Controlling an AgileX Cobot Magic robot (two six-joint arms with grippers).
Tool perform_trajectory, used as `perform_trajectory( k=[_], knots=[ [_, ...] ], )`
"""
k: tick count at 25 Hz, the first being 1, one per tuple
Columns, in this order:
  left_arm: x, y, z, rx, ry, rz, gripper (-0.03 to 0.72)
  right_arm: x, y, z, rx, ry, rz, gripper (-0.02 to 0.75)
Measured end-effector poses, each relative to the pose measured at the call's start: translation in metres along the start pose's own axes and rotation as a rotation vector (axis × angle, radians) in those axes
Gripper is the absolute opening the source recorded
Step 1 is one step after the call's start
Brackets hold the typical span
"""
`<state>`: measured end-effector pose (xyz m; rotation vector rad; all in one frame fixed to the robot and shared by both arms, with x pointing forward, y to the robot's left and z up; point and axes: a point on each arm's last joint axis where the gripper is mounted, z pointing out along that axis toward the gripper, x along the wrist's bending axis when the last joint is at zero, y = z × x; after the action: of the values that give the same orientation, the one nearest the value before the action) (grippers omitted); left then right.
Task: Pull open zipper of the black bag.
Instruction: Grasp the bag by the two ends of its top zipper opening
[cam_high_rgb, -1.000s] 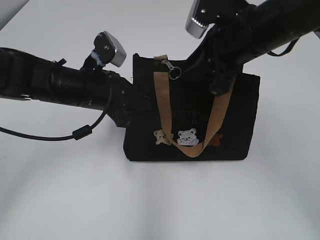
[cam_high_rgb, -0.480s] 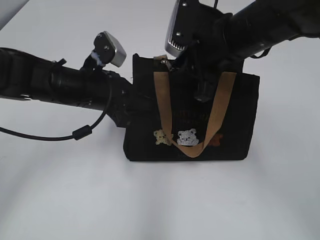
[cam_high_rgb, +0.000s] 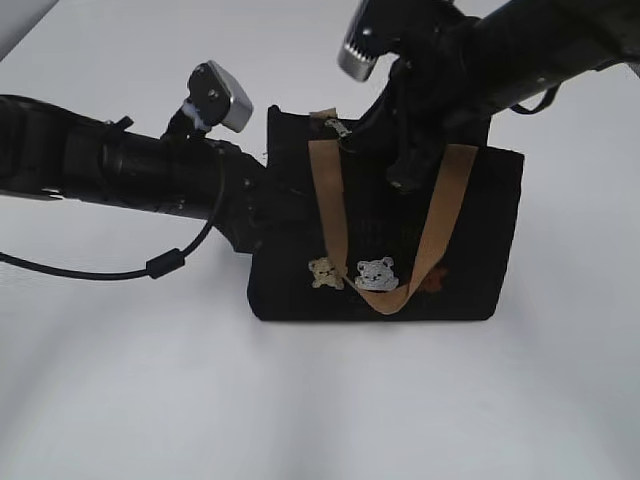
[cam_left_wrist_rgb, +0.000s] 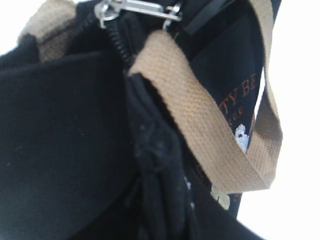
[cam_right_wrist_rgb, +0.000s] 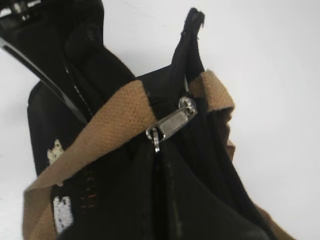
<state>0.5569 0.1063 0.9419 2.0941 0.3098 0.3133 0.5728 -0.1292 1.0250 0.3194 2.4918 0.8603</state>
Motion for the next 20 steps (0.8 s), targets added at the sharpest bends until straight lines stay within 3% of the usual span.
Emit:
perform_trajectory(
  k=[3, 7, 11, 13, 15, 17, 20],
  knots=[
    [0.0, 0.001, 0.0, -0.003, 0.001, 0.0, 0.068, -0.015, -0.013, -0.02, 0.011, -0.002, 0.205, -0.001],
    [0.0, 0.001, 0.0, -0.003, 0.001, 0.0, 0.068, -0.048, -0.057, -0.06, 0.059, -0.039, 0.542, -0.001],
    [0.001, 0.0, 0.0, 0.003, 0.006, 0.0, 0.068, -0.057, -0.079, -0.079, 0.093, -0.027, 0.743, 0.005],
    [0.002, -0.001, 0.0, 0.015, 0.018, -0.002, 0.094, -0.054, -0.078, -0.08, 0.101, -0.005, 0.815, 0.089],
    [0.004, -0.003, 0.0, 0.036, 0.041, -0.045, 0.182, -0.051, -0.078, -0.081, 0.11, 0.019, 0.906, 0.258],
    [0.005, -0.002, -0.003, 0.065, 0.073, -0.165, 0.314, -0.047, -0.076, -0.083, 0.131, 0.06, 0.973, 0.438],
    [0.001, 0.007, -0.02, 0.126, 0.081, -0.363, 0.438, -0.037, -0.074, -0.095, 0.191, 0.119, 1.042, 0.517]
  ],
)
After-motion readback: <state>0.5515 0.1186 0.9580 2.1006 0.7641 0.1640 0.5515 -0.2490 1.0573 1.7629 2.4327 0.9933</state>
